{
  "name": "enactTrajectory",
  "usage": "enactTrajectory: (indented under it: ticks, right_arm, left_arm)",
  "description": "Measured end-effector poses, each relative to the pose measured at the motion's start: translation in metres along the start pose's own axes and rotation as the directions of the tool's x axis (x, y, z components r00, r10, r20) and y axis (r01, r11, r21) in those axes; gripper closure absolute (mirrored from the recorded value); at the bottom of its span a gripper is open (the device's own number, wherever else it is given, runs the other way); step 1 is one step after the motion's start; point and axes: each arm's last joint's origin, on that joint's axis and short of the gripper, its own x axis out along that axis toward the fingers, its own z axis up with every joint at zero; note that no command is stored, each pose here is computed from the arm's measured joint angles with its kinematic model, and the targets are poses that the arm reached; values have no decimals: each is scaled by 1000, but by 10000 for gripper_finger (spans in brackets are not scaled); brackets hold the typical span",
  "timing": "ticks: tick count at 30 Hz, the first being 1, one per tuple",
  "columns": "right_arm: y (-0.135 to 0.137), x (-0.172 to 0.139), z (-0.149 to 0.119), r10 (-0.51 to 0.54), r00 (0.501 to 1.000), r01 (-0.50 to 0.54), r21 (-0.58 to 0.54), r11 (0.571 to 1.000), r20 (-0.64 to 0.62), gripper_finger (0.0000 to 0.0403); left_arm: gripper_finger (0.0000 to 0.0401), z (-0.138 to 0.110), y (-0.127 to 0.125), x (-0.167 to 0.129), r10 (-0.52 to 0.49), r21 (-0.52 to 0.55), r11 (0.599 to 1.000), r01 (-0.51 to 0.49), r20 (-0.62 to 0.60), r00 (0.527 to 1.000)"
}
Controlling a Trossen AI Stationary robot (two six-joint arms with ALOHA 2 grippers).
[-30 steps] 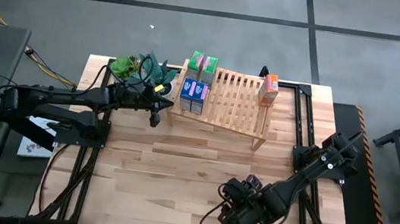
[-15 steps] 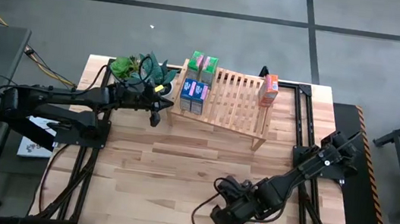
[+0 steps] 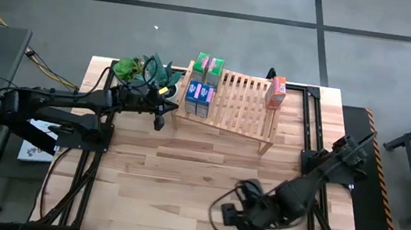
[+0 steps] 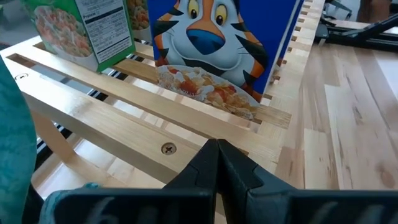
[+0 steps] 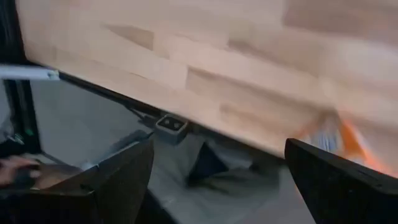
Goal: Stack cereal on shelf
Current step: Put the orange cereal box on the shelf aligned with the other orange cereal box
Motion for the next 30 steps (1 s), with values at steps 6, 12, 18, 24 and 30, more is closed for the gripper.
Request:
enactTrajectory:
  ticks: [6,12,18,24,30]
  right_arm:
    - [-18,-21,-25,-75,997,79,207,975,-23,49]
    - [-27,-17,-41,-130,990,139,176,975,-61,49]
    - [-43,-3,-62,-386,889,436,197,878,-246,49]
    - [-40,19,-70,-312,947,320,187,929,-74,49]
    - [-28,54,-68,-334,939,344,198,918,-82,49]
  left_arm:
    - [401,1,0,0,0,59,998,-1,10,1000]
    - [401,7,0,0,1,80,997,-6,73,997]
    - [401,7,0,0,0,80,997,-7,78,997]
    - [401,7,0,0,-3,70,998,-2,78,997]
    - [401,7,0,0,-8,51,999,4,78,997]
